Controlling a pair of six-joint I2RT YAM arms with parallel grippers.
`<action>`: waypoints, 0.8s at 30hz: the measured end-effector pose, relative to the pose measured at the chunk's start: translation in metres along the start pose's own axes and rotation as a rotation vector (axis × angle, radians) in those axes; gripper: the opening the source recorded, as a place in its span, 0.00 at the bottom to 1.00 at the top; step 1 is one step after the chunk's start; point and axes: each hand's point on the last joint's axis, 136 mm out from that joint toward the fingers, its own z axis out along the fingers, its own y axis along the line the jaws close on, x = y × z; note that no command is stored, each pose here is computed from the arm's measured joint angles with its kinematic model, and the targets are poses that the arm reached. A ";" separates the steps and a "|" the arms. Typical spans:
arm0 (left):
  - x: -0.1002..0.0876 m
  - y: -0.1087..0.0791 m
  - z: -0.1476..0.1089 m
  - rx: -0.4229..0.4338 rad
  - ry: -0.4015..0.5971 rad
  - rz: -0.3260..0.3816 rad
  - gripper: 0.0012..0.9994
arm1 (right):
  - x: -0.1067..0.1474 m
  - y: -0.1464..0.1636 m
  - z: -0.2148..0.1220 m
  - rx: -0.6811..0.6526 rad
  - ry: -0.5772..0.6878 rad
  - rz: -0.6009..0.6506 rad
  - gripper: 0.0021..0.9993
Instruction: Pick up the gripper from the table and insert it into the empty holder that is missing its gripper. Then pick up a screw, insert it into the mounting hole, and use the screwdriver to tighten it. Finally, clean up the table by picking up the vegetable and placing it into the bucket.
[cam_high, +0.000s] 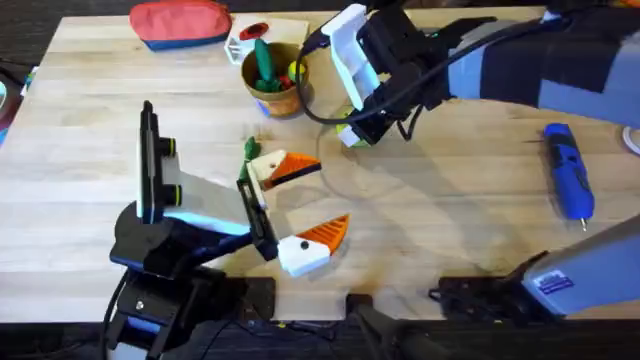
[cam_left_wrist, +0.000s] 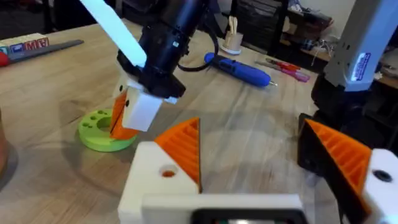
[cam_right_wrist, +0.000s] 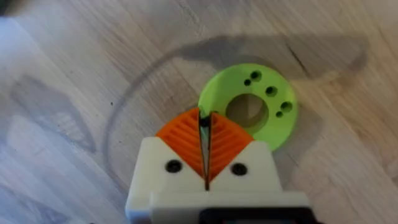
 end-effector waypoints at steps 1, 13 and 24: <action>0.000 0.000 0.000 0.000 0.000 0.000 0.99 | 0.001 -0.003 0.000 0.020 0.007 0.006 0.00; 0.000 0.000 0.000 0.000 0.000 0.000 0.99 | -0.001 -0.011 -0.019 0.081 0.013 0.004 0.00; 0.000 0.000 0.000 0.000 0.000 0.000 0.99 | -0.035 0.019 -0.149 0.111 -0.197 -0.016 0.00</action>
